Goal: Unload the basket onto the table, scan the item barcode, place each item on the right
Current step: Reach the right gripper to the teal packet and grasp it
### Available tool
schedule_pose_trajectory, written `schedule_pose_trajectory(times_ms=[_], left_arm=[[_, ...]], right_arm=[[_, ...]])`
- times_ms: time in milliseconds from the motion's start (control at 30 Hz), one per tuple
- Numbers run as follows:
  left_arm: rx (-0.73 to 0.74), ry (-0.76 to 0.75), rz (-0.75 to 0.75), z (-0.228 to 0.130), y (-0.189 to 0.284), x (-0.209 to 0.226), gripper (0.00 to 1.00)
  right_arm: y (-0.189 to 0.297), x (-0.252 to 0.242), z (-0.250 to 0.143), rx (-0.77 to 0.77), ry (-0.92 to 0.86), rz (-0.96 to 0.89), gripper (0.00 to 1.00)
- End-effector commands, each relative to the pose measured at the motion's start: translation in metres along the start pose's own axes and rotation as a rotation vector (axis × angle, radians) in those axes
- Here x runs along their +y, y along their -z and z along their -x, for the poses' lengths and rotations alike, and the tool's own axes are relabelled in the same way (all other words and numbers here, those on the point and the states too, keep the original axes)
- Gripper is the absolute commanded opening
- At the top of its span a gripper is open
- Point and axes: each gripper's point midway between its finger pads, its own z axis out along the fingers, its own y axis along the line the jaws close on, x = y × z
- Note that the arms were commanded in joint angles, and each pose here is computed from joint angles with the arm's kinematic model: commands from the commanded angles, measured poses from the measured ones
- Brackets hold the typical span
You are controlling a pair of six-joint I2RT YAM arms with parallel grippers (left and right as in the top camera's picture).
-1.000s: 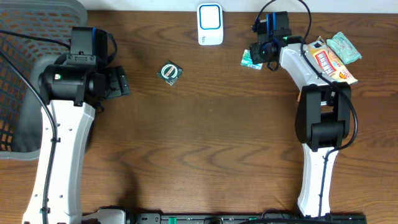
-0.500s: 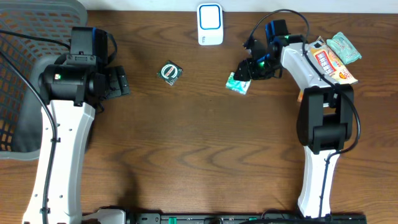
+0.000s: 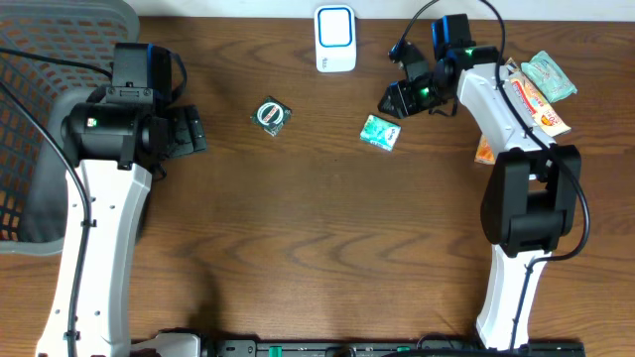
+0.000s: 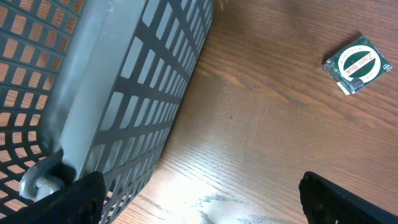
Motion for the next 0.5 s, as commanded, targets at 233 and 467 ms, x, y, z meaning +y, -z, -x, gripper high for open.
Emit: schedule_pose_trajectory(times_ms=[233, 467], left_arm=[[-0.016, 0.015, 0.015, 0.003, 0.004, 0.005, 0.98], [-0.016, 0.015, 0.015, 0.003, 0.004, 0.005, 0.98]], right_arm=[[-0.044, 0.012, -0.042, 0.128, 0.058, 0.180, 0.49], [-0.047, 0.014, -0.056, 0.178, 0.025, 0.200, 0.47]])
